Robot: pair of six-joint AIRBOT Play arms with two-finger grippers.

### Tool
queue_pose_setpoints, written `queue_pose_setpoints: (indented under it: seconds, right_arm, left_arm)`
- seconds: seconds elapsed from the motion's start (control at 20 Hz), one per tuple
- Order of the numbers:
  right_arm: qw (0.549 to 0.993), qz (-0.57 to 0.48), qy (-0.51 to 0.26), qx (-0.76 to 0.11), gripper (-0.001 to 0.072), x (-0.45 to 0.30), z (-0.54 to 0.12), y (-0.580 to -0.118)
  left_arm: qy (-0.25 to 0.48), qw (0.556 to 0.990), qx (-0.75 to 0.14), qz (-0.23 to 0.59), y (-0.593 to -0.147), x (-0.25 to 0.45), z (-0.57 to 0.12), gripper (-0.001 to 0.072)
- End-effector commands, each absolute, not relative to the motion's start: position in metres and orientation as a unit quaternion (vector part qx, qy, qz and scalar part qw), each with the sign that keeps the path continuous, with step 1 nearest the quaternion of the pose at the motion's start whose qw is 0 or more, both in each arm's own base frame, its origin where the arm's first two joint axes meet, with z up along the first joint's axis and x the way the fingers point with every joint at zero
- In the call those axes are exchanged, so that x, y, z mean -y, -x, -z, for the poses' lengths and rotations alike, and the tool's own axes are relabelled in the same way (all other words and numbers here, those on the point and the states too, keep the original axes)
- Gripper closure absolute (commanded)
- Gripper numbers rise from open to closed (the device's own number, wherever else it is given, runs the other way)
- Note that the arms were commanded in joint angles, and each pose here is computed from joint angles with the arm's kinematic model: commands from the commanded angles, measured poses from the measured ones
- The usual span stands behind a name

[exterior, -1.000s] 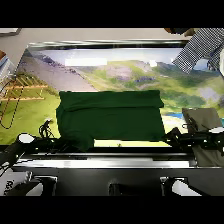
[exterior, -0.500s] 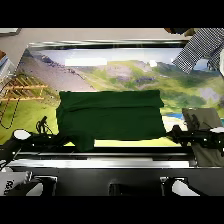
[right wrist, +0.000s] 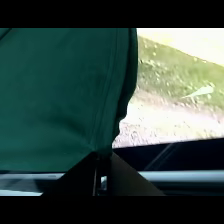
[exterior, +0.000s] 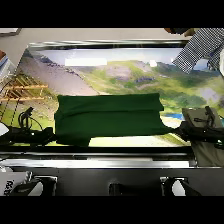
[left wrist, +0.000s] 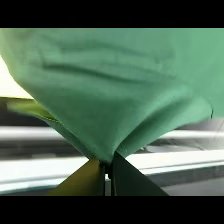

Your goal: Fold the clothes and pants, and hang the long-sleeved shirts on hangers.

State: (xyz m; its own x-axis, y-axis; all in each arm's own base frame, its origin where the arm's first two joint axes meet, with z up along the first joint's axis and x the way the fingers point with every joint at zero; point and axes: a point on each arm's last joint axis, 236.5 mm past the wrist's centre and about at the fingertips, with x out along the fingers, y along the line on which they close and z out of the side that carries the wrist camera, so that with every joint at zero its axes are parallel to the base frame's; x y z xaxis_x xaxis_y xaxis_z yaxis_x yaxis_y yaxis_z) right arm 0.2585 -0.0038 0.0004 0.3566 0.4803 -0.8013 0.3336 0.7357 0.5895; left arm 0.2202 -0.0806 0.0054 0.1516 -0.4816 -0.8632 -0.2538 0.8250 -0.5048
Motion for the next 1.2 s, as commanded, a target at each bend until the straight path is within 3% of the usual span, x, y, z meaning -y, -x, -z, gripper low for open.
queue_pose_setpoints:
  seconds: [0.0, 0.2, 0.4, 0.55, 0.85, 1.15]
  right_arm:
    - [0.741, -0.001, -0.335, -0.581, 0.0689, 0.009, -0.014, -0.227]
    - [0.765, -0.008, -0.329, -0.554, 0.0689, 0.001, -0.027, -0.237]
    - [0.790, -0.026, -0.220, -0.571, 0.0689, -0.019, -0.002, -0.281]
    - [0.795, -0.006, -0.182, -0.579, 0.0689, -0.018, 0.014, -0.329]
    - [0.791, 0.007, -0.177, -0.585, 0.0688, -0.005, 0.029, -0.407]
    - [0.791, 0.012, -0.179, -0.585, 0.0688, 0.001, 0.055, -0.446]
  left_arm:
    - [0.280, 0.700, -0.653, 0.071, -0.197, 0.080, -0.024, 0.0690]
    - [0.283, 0.723, -0.626, 0.074, -0.208, 0.080, -0.038, 0.0690]
    - [0.275, 0.746, -0.601, 0.082, -0.261, 0.071, -0.041, 0.0690]
    - [0.278, 0.744, -0.600, 0.096, -0.308, 0.068, -0.032, 0.0690]
    - [0.267, 0.716, -0.634, 0.120, -0.379, 0.073, 0.006, 0.0690]
    - [0.258, 0.711, -0.641, 0.131, -0.437, 0.081, 0.031, 0.0689]
